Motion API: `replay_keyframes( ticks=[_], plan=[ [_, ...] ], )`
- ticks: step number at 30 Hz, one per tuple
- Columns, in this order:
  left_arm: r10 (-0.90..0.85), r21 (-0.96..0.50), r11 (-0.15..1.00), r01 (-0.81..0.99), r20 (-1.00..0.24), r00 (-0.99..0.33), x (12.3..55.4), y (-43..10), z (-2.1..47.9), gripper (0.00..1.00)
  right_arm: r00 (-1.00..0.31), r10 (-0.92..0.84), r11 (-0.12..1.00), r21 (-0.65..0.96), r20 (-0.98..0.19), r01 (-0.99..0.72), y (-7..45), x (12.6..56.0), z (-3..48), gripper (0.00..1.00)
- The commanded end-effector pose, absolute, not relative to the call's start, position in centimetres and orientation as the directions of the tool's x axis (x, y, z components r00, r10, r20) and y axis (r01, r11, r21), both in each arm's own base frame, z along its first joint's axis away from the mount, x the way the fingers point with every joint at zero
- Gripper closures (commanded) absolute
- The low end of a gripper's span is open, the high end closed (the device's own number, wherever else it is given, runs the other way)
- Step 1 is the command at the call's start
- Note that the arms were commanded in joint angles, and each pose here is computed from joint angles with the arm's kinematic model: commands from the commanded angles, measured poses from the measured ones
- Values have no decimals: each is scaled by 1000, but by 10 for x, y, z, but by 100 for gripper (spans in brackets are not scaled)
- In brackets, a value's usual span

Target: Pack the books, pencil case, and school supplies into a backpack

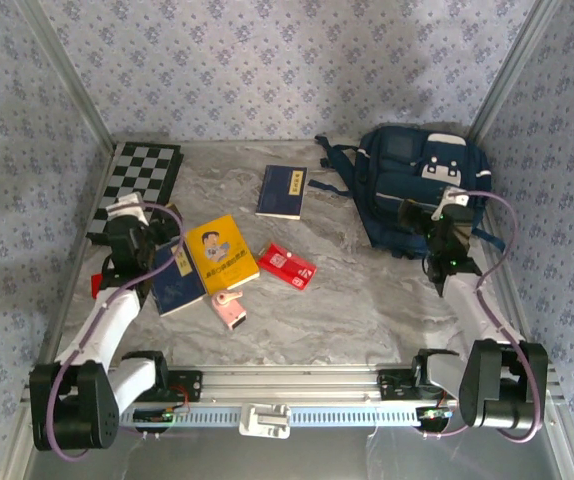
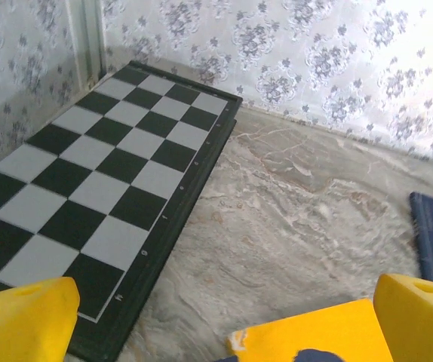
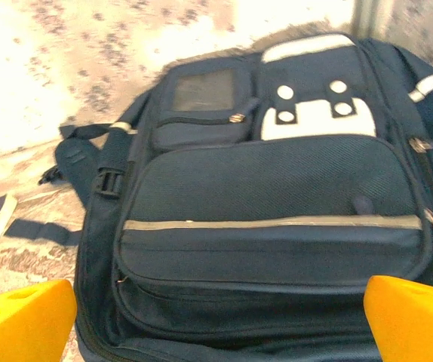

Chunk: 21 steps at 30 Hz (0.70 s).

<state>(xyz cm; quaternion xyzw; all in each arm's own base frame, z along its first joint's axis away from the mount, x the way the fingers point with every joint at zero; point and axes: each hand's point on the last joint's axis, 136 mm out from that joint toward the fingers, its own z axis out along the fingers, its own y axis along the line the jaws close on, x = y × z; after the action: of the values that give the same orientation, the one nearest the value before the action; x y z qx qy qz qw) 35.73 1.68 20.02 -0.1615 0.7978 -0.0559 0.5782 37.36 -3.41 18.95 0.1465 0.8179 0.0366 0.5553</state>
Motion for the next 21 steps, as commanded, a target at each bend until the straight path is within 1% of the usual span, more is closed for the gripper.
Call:
replay_keyframes(
  ticks=[1,3,5,9,13,18,21],
  plan=[
    [-516,-433,852,-294,-789,-333,343,17,186,0,-470,427,898,300,-773,323,-41,357,162,0],
    [-549,-470,834,-290,-757,-353,342,12,184,0,-520,403,907,254,-753,336,-39,358,160,0],
    [-567,-502,824,-264,-725,-390,341,2,184,0,-574,345,925,165,-743,343,-34,358,155,0],
    [-598,-565,795,-219,-672,-438,338,-17,180,0,-647,225,953,27,-728,300,-21,359,149,0],
    [-565,-571,805,-159,-658,-499,333,-47,180,0,-712,91,961,-128,-696,247,-8,364,143,0],
    [-527,-565,817,-114,-652,-545,327,-76,177,0,-778,-45,952,-263,-626,157,12,378,130,0],
    [-523,-584,807,-86,-641,-562,325,-92,177,0,-801,-122,944,-317,-587,88,27,387,124,0]
  ],
)
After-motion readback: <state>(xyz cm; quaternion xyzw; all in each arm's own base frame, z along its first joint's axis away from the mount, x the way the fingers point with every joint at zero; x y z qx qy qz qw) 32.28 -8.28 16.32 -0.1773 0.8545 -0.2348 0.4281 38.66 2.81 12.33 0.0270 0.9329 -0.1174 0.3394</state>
